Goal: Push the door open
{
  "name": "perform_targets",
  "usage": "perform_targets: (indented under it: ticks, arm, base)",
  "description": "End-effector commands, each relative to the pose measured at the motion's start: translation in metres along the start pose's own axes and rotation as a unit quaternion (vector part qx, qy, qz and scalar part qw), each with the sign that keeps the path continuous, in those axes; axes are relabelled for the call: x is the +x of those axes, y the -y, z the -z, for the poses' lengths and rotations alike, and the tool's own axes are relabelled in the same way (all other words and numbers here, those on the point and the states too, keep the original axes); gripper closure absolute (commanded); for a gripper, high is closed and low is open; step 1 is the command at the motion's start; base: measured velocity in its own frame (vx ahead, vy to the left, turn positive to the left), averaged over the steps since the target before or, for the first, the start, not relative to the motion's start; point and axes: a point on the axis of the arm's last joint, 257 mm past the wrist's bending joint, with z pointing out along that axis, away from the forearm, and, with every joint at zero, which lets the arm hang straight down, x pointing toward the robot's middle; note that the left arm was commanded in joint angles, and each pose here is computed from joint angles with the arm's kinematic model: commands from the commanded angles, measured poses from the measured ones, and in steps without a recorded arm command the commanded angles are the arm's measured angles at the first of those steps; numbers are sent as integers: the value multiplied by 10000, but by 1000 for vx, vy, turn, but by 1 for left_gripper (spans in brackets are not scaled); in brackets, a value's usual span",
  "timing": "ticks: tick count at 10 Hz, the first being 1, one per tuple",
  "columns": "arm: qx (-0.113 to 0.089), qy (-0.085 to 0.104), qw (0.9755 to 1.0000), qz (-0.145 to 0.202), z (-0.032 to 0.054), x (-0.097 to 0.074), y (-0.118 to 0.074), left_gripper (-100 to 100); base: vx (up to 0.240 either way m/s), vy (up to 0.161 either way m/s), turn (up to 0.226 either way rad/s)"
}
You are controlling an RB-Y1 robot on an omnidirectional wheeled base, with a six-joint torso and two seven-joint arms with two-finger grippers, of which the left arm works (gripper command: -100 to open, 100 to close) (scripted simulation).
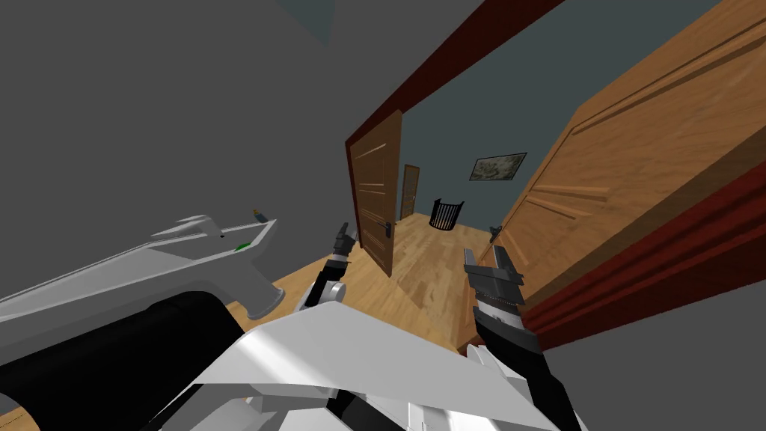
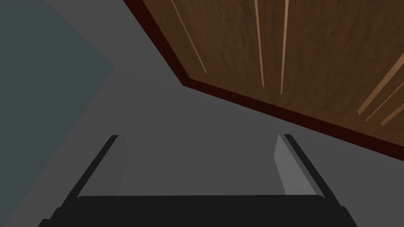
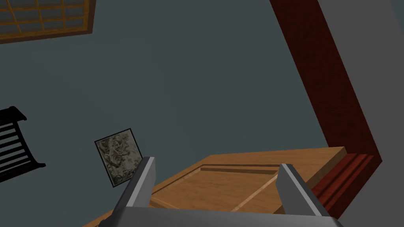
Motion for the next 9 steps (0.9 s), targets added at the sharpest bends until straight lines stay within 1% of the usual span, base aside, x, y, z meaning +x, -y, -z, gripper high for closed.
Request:
perform_targets:
  ticks: [1, 2, 3, 5, 7, 9]
  arm:
    - [-118, -62, 9999, 37, 8, 48, -130, -100]
    - [-194, -101, 9997, 59, 11, 81, -212, -100]
    - [-353, -184, 9992, 101, 22, 152, -381, -100]
    - [-526, -274, 9981, 142, 40, 231, -563, -100]
    - [-705, -369, 9967, 180, 65, 314, -749, -100]
    - [-891, -470, 9947, 213, 98, 402, -940, -100]
  base:
    - [103, 100, -77]
    - [75, 87, -92]
    - [105, 116, -150]
    - [106, 121, -111]
    - [91, 128, -95]
    - [84, 104, -114]
